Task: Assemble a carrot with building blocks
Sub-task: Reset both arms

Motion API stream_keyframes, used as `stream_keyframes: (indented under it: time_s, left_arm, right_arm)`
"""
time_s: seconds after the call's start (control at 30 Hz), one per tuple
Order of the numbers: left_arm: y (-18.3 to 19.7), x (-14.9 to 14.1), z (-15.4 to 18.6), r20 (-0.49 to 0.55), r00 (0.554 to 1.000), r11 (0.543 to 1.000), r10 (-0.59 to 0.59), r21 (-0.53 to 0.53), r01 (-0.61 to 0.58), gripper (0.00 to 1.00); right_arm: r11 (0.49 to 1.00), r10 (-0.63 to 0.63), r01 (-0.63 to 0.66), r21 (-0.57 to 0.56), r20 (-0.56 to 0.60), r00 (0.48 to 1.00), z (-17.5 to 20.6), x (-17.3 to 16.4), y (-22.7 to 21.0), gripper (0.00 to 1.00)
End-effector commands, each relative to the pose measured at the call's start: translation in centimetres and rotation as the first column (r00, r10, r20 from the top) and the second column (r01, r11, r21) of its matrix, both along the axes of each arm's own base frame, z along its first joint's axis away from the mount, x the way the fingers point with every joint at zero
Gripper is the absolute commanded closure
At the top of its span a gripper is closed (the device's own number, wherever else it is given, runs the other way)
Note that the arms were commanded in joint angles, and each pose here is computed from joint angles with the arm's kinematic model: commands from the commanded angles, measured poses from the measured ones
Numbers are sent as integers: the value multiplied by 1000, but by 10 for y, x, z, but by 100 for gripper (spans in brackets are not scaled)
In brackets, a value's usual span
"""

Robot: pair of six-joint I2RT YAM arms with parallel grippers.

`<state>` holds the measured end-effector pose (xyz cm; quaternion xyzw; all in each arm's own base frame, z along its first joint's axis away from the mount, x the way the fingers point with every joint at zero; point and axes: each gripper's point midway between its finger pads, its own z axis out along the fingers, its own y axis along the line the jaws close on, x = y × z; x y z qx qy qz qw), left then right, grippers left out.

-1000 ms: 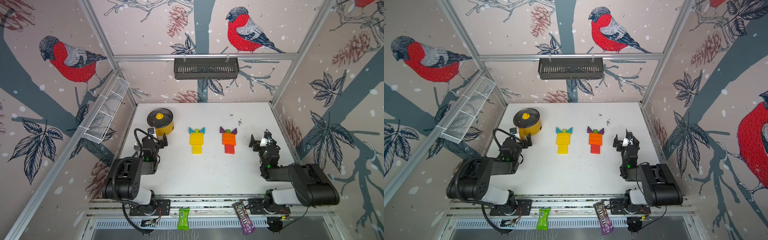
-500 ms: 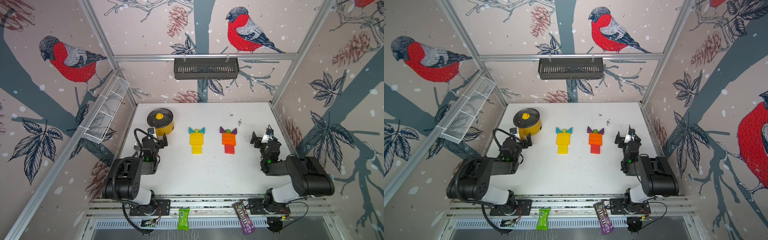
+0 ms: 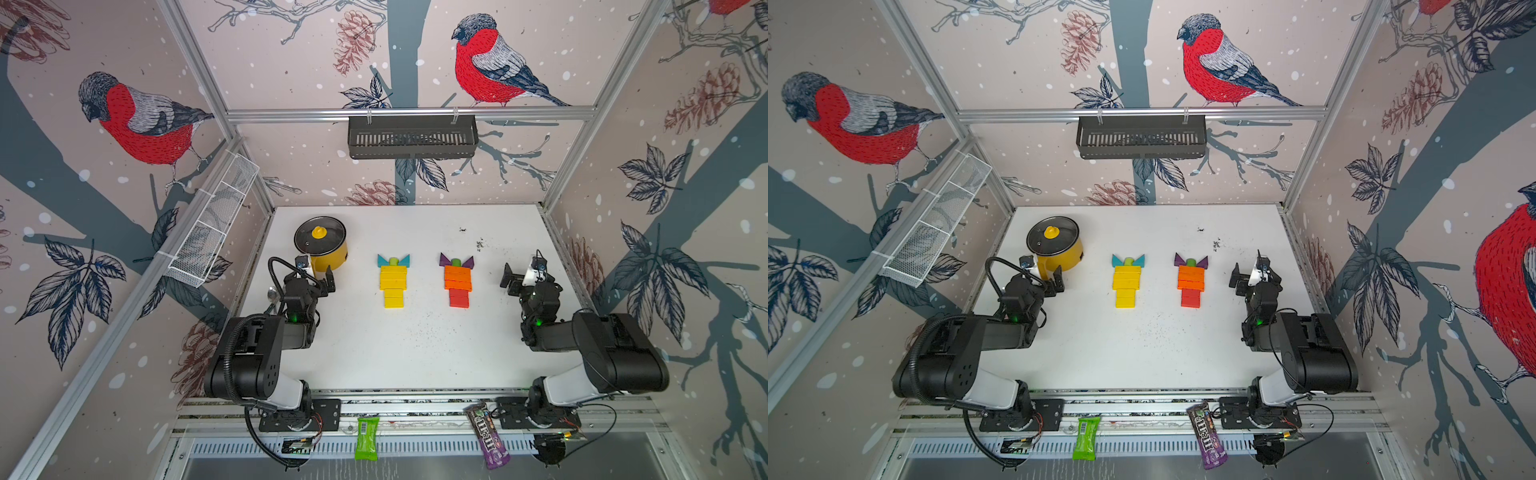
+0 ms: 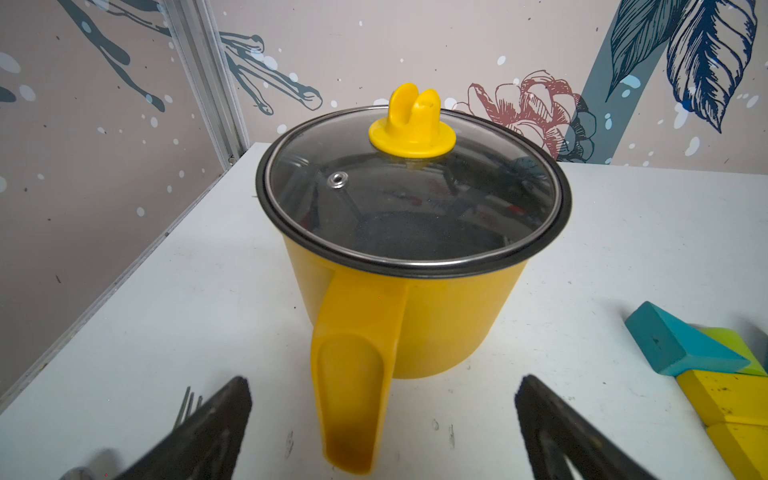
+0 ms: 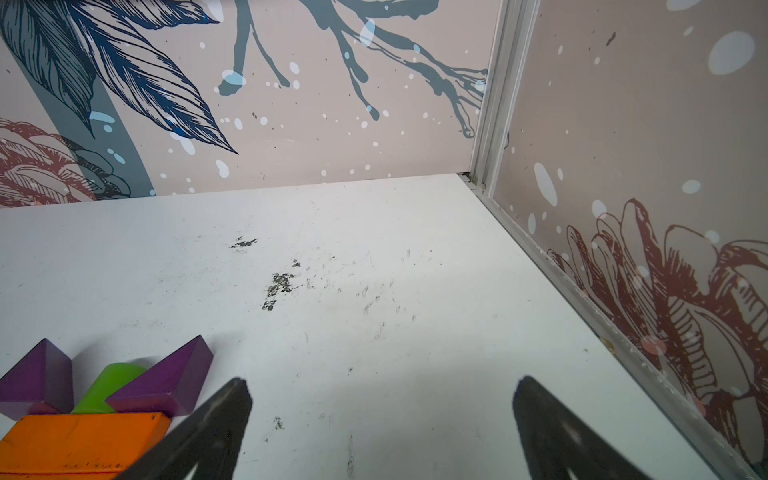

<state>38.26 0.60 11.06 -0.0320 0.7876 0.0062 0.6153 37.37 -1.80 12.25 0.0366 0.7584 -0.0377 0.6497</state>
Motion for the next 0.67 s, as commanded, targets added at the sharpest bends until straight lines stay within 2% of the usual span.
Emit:
stream_keyframes:
  time_s: [0.0,0.63]
  left_arm:
    - [1,3,9,32,999,1000,-1,8,1,1]
    - [1,3,8,27,1000,1000,-10,1,10,1]
  right_arm:
    - [1000,4,-4,15,2,1000,1,1,2,1]
    - [1000,1,-1,11,4,1000,2,1,2,0]
